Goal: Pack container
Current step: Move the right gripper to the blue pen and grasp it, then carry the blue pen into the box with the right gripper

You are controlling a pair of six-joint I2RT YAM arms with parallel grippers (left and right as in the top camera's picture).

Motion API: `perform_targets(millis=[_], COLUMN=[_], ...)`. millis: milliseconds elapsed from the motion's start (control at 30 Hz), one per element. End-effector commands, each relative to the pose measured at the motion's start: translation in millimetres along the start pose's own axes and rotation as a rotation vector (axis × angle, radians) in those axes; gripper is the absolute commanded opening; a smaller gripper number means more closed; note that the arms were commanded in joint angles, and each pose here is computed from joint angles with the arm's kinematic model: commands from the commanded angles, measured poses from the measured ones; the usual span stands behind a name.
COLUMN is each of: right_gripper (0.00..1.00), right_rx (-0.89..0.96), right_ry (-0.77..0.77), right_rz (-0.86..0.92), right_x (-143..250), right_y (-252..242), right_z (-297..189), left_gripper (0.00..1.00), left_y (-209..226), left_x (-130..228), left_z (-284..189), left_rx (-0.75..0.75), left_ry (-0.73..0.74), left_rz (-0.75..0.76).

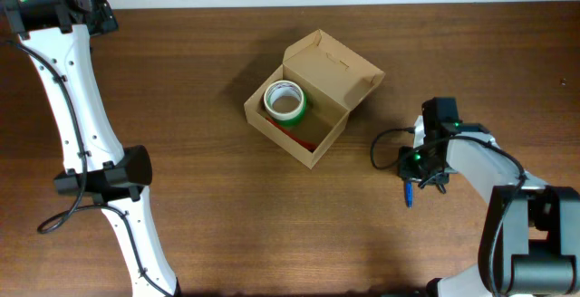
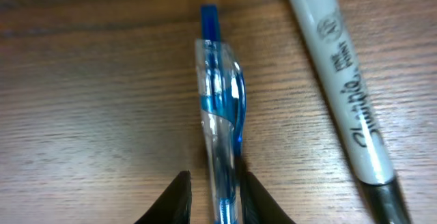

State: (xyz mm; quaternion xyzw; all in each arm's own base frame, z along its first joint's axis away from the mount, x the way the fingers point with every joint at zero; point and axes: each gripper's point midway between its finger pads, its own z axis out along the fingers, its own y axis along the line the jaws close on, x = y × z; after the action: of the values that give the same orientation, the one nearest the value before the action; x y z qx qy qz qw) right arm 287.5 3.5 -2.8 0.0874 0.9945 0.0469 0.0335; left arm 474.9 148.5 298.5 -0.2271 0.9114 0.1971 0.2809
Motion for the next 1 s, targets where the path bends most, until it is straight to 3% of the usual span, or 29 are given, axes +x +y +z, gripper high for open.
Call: perform_targets(millis=[0, 133, 233, 367, 567, 767, 867, 967], right_gripper=[0.24, 0.04, 0.04, 0.04, 0.04, 0.04, 0.04, 0.03], right_rx=[0.026, 0.015, -0.053, -0.16, -0.19, -0.18, -0.133, -0.09], right_ry=[0.04, 0.029, -0.001, -0.105, -0.354, -0.733, -0.783, -0.721], right_rz=[0.047, 0.047, 0.042, -0.012, -0.239, -0.413, -0.512, -0.639], right_x=[15, 11, -3, -45, -115, -159, -158, -148], right_y=[-8, -6, 7, 34, 61, 97, 123, 156], right_z=[14, 13, 2, -47, -183, -329, -351, -331], left_gripper=[1.0, 1.0, 1.0, 1.0, 1.0, 1.0, 1.0, 1.0], left_y=[10, 10, 10, 10, 10, 10, 10, 10], left_x=[-5, -5, -5, -5, -5, -5, -5, -5], left_z=[-13, -13, -13, -13, -13, -13, -13, -13], left_rx=[-0.002, -0.002, -0.002, -0.002, -0.002, -0.002, -0.002, -0.002], left_ry=[-0.031, -0.031, -0.031, -0.031, -0.031, -0.031, -0.031, -0.031], left_rz=[-0.011, -0.011, -0.011, -0.011, -0.011, -0.011, -0.011, -0.011])
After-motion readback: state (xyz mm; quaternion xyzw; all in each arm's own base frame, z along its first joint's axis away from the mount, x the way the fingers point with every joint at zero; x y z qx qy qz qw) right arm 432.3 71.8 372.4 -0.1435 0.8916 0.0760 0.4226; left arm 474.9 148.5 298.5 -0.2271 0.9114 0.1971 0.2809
